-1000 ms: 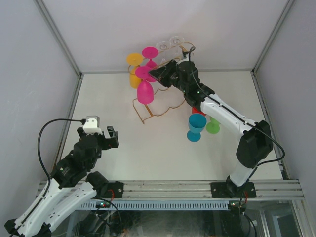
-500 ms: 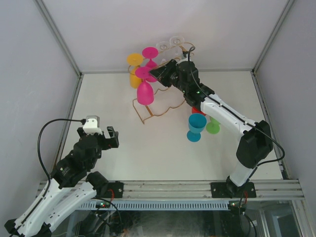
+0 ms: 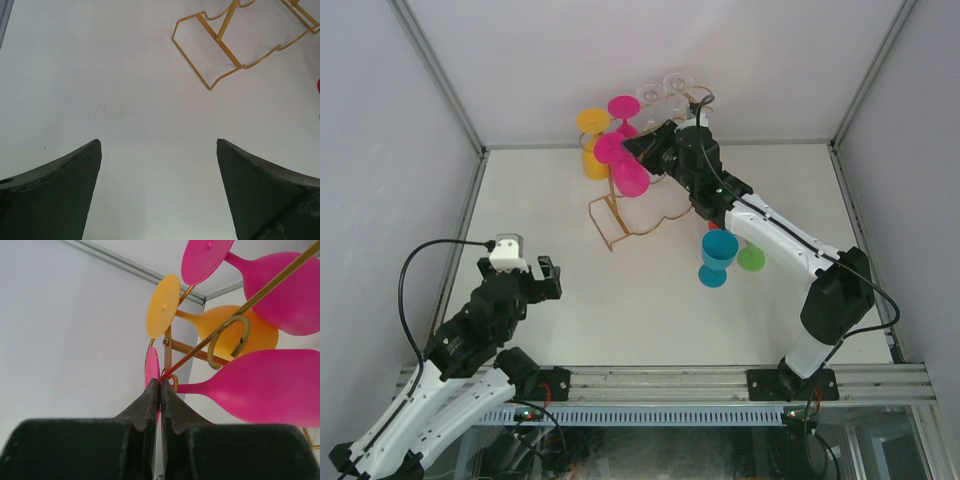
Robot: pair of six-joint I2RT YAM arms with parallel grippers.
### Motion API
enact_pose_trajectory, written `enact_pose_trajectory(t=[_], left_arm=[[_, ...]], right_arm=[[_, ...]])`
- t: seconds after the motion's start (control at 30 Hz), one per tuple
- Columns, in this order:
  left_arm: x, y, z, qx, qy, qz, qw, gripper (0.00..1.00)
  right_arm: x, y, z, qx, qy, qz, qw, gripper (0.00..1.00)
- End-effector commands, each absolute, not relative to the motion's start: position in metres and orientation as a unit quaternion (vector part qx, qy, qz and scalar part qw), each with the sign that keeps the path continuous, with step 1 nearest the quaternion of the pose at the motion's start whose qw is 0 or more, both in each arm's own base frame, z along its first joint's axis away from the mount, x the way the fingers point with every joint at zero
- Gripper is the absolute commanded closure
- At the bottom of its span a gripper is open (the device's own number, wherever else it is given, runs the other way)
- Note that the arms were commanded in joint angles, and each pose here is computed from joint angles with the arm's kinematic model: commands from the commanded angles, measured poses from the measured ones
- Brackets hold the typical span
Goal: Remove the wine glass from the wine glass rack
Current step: Pick up the wine glass from the wine rack.
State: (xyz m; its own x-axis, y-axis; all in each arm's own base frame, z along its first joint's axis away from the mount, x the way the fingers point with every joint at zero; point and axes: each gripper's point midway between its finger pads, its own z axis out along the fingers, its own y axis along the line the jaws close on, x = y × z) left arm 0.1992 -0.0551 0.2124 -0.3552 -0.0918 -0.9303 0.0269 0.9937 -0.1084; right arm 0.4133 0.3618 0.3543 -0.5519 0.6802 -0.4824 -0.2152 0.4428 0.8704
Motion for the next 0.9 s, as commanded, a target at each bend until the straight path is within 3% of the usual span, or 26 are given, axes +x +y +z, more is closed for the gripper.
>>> enact_pose_trajectory(t=[0.0,0.87], left_arm=[[0.202,-0.057,0.219,-0.020,0.818,-0.057,0.572,0.00],[0.202,-0.057,0.218,-0.020,0.819,-0.057,0.571,0.00]], right_arm=[[0.404,0.354,0.400,0.151,0.689,0.524,0.479,1.00],[0.404,0.347,0.422,0.183,0.674,0.536,0.475,1.00]])
